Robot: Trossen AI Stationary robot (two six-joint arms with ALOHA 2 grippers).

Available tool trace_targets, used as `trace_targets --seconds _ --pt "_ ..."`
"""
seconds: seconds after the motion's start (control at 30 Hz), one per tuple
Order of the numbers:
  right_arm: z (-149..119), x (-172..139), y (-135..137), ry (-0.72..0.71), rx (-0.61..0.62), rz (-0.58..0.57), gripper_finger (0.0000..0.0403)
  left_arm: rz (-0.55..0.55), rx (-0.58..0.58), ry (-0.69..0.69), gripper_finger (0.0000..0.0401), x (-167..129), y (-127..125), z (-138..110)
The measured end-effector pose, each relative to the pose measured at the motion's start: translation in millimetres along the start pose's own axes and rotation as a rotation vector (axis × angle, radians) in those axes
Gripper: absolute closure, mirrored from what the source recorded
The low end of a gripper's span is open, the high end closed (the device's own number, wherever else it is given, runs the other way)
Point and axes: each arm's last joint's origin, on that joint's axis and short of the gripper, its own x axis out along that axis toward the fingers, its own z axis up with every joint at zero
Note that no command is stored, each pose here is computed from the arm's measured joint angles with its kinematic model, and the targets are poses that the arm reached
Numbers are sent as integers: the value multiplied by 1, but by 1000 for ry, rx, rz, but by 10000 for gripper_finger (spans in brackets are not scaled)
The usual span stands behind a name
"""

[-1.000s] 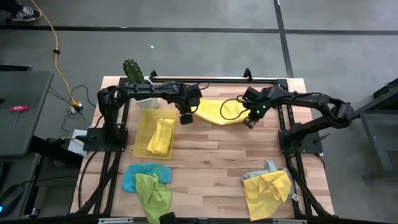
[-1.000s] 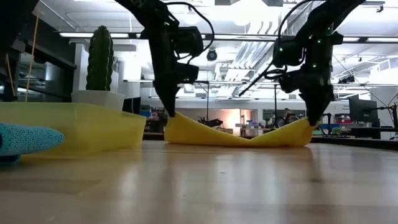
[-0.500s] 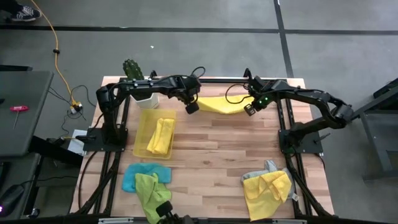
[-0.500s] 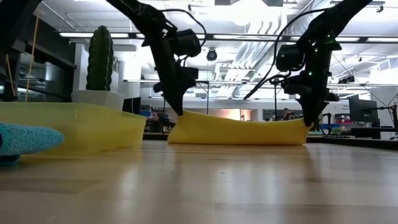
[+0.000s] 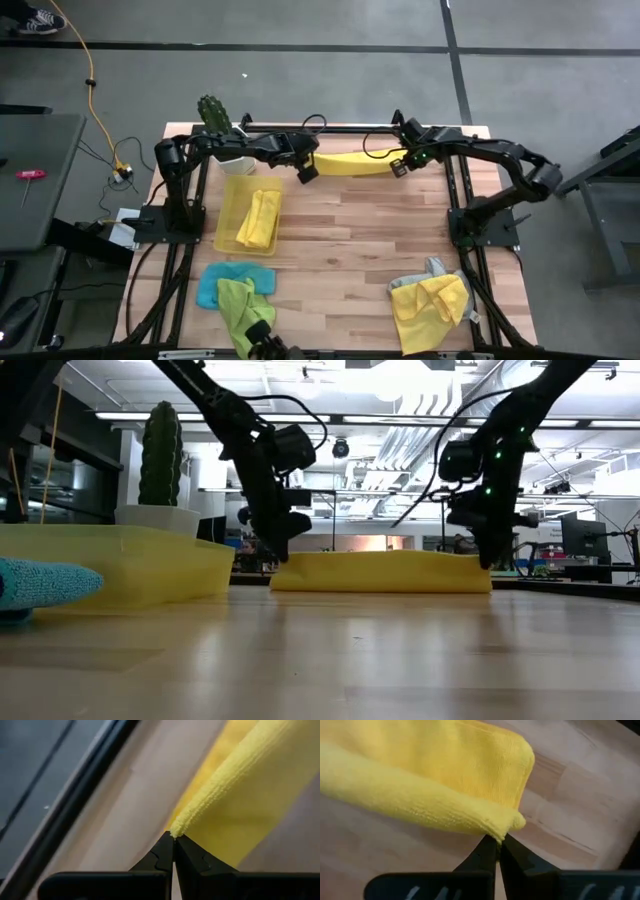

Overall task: Fold microfiber towels
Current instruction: Fold the top yellow microfiber towel

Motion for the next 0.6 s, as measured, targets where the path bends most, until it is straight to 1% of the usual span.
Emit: trace_targets --seconds 0.13,0.27,0.43,0.6 --pt "6 16 3 -8 14 -24 403 62 -10 1 401 2 6 0" --pt "11 27 5 -37 17 -50 403 77 -30 18 401 9 12 -2" --pt "15 30 4 -67 25 -81 403 99 -41 30 401 21 14 -4" --pt "18 30 3 -95 37 -80 403 105 -30 56 401 31 11 -8"
